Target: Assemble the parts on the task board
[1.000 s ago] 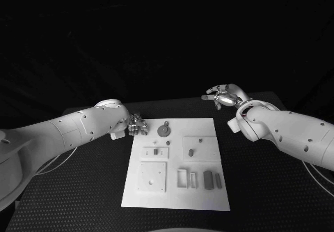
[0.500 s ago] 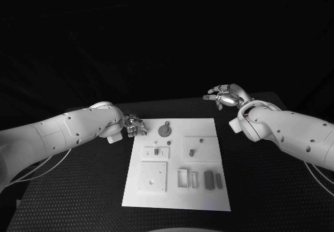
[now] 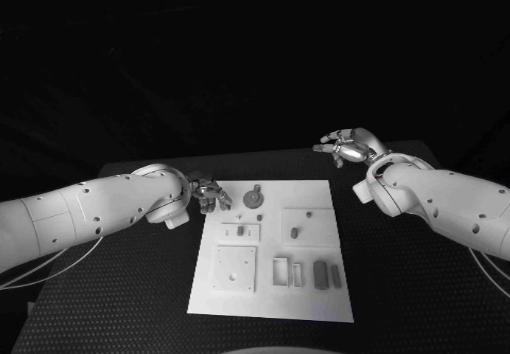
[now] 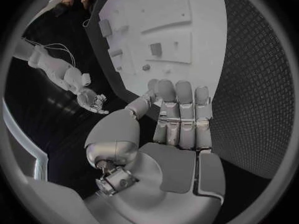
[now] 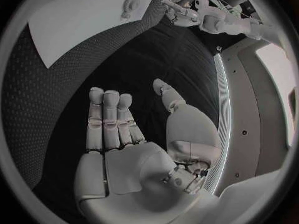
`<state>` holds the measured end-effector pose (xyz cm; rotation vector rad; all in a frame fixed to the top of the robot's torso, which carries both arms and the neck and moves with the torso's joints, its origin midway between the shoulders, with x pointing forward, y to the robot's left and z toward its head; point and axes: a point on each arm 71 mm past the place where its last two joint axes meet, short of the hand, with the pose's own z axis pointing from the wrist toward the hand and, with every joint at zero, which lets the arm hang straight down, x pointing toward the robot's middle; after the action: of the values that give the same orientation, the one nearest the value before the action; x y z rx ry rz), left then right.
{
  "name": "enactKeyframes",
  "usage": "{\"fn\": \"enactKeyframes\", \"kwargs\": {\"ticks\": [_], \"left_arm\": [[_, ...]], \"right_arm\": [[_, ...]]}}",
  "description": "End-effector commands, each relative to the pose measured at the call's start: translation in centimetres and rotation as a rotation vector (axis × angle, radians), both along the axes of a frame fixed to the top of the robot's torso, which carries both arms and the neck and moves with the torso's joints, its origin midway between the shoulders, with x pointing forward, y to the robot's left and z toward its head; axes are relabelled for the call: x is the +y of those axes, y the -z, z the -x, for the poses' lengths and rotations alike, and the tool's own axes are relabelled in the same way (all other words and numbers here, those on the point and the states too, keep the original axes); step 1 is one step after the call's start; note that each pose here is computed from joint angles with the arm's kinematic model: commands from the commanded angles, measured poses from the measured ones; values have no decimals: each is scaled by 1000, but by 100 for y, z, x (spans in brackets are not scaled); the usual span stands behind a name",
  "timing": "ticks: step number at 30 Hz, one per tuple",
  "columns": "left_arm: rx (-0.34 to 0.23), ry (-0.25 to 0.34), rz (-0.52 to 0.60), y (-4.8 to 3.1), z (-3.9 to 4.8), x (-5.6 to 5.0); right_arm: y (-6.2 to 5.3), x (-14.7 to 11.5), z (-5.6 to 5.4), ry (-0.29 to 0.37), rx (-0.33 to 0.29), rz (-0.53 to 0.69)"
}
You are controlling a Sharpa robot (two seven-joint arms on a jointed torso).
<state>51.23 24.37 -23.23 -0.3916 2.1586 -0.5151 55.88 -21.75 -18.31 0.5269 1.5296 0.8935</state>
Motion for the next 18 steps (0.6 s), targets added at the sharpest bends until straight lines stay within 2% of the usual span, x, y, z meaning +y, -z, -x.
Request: {"fn": "enactKeyframes", "kwargs": {"ticks": [1, 6, 10, 18], "left_arm": [[-89, -29, -81, -19, 39, 5], [-83, 5, -116, 77, 179, -32], [-79, 19, -127, 126, 251, -45], [-73, 14, -125, 183, 323, -31]], "right_arm": [[1, 5, 6, -12, 3, -2], [1, 2, 6, -11, 3, -2], [1, 5, 6, -12, 3, -2], [1, -15, 3, -8, 2, -1]]}}
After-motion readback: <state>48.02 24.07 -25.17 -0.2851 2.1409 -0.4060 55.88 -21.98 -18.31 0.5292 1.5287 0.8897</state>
